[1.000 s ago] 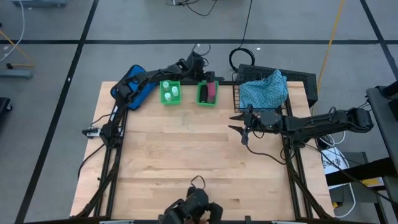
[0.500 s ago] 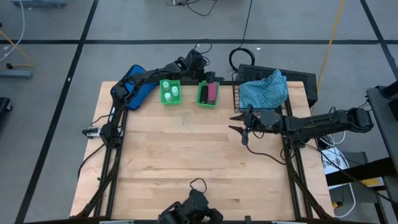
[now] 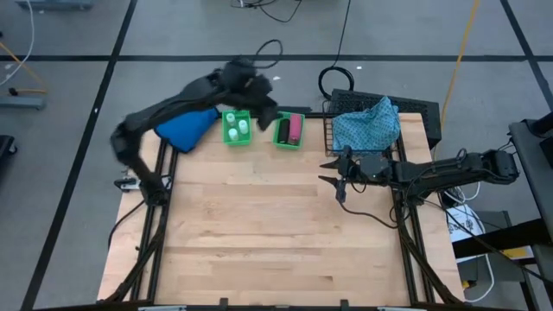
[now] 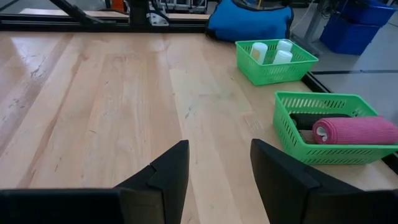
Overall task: Pick & place medical supplies in basket/bin
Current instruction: Return to Home Position
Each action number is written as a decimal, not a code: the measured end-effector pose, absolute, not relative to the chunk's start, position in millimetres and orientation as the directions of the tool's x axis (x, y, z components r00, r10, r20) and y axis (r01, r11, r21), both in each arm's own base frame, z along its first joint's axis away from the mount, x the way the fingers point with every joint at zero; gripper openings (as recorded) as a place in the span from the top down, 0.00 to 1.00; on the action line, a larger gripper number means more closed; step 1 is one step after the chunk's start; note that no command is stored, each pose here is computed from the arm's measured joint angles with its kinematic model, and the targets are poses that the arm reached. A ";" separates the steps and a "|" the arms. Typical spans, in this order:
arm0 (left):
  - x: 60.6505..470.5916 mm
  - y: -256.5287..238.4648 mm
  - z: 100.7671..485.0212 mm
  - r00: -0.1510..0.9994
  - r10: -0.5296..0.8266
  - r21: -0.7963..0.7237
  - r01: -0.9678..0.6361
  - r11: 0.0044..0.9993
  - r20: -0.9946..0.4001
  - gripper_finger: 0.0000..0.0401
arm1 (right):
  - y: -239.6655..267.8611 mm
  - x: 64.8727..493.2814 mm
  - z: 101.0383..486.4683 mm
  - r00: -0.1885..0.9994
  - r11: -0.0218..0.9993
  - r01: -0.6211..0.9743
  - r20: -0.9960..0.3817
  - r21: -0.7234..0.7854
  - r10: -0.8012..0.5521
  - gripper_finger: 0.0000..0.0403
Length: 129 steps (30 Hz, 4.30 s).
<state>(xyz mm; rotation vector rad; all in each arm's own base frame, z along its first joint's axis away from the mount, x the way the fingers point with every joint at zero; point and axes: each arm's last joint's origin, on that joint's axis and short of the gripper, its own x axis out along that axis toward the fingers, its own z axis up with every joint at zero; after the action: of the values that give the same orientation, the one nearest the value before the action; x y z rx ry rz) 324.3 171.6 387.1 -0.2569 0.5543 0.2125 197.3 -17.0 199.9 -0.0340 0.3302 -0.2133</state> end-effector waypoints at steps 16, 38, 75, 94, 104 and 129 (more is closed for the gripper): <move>177.2 20.7 381.2 0.975 -0.015 0.087 0.035 0.996 -0.220 0.34 | -16.1 182.5 221.5 0.955 0.977 0.209 -0.203 -0.049 -0.215 0.60; 116.7 18.9 194.1 0.969 0.225 -0.129 -0.211 0.969 0.102 0.34 | -12.8 129.3 261.1 0.975 0.974 0.220 0.042 -0.058 -0.218 0.60; 116.8 18.9 186.7 0.971 0.224 -0.062 -0.219 0.974 0.079 0.34 | -2.4 111.6 177.9 0.993 0.995 -0.097 0.070 -0.022 0.098 0.60; 116.8 18.9 186.7 0.971 0.224 -0.064 -0.219 0.974 0.079 0.34 | -2.5 111.8 177.7 0.993 0.995 -0.094 0.068 -0.023 0.095 0.60; 116.8 18.9 186.7 0.971 0.224 -0.064 -0.220 0.974 0.079 0.34 | -2.5 111.8 177.7 0.993 0.995 -0.094 0.068 -0.023 0.095 0.60; 116.8 18.9 186.7 0.971 0.224 -0.063 -0.220 0.974 0.079 0.34 | -2.5 111.9 177.6 0.993 0.995 -0.094 0.068 -0.022 0.095 0.60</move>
<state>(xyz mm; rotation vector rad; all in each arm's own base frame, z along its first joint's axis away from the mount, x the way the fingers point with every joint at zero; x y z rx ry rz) 116.8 18.9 186.7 -0.0544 -0.0861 0.2242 111.9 -2.5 177.6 -0.0192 -0.0687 0.0945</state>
